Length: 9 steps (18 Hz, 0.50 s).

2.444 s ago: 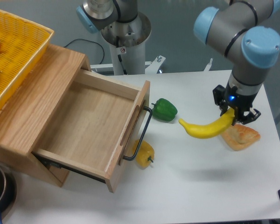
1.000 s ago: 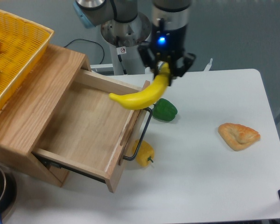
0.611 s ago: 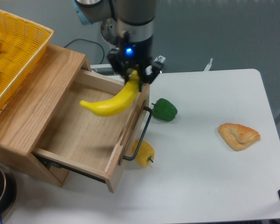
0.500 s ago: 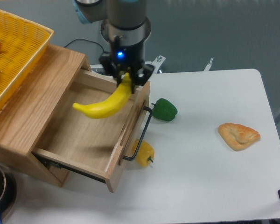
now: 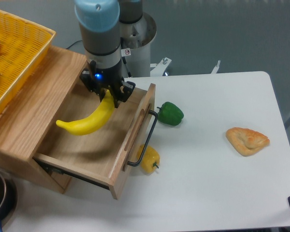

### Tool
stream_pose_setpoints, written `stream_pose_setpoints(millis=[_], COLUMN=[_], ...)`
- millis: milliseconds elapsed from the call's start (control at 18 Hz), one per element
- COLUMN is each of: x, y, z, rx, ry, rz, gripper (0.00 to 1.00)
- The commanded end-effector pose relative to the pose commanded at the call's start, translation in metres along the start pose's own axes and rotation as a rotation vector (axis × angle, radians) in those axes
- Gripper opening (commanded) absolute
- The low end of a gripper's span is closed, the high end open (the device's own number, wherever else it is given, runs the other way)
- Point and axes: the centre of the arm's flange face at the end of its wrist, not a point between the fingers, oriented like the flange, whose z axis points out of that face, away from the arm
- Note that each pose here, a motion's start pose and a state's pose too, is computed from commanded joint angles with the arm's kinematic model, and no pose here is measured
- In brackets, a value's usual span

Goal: Place the banana in the top drawer
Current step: 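Lower the banana into the drawer until it rests on the bottom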

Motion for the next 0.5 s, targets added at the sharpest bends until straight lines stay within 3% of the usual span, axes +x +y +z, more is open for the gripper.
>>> stream_pose_setpoints(millis=[500], x=[-0.008], y=[-0.007], z=[0.017], rx=[-0.042], ry=[-0.016], rz=[-0.061], gripper=[0.15])
